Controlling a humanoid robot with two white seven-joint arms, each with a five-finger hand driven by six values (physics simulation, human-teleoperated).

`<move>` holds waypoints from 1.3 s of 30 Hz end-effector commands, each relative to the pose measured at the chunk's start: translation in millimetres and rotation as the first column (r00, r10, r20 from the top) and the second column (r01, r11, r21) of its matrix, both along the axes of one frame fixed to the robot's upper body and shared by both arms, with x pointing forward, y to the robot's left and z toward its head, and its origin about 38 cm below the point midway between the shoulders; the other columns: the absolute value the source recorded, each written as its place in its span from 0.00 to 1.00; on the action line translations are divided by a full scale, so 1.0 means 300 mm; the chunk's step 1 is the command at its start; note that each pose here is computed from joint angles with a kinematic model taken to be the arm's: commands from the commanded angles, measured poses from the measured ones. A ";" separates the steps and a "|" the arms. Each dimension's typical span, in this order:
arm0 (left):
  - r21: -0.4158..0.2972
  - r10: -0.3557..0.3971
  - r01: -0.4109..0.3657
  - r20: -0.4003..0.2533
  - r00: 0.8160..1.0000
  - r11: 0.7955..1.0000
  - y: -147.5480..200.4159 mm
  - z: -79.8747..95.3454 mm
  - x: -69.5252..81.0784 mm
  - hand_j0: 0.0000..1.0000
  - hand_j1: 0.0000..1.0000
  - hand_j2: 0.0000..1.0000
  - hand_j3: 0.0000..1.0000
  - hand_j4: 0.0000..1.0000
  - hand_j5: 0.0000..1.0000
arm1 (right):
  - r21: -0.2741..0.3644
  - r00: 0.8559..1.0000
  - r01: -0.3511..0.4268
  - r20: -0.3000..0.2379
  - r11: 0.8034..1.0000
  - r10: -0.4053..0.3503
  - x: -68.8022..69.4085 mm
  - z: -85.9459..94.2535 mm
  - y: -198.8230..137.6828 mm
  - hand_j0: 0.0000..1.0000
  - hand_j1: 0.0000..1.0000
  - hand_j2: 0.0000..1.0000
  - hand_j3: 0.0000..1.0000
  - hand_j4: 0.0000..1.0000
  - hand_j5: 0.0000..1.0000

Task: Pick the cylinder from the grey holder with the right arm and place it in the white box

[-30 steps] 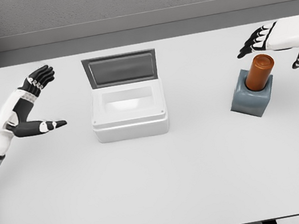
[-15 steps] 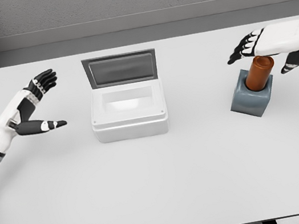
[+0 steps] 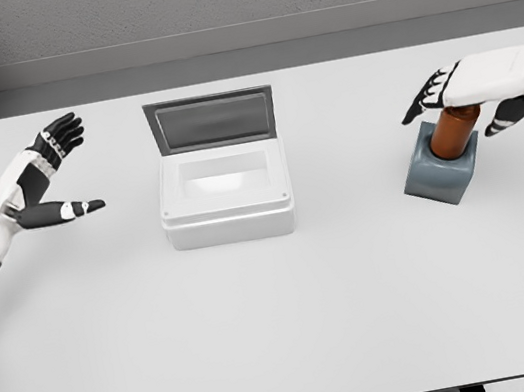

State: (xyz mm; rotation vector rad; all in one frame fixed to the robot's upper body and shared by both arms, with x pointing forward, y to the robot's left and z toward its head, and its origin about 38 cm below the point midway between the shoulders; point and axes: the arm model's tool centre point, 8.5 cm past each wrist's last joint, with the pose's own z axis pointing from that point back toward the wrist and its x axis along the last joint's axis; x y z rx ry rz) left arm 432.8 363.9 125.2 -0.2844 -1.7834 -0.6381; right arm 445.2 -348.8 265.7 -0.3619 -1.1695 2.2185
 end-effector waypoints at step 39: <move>0.038 -0.023 0.022 0.026 0.999 0.999 -0.010 0.036 -0.001 1.00 1.00 1.00 1.00 1.00 1.00 | -0.008 0.999 0.003 0.047 1.000 -0.002 0.010 0.081 -0.007 0.43 0.43 0.43 0.43 0.43 0.43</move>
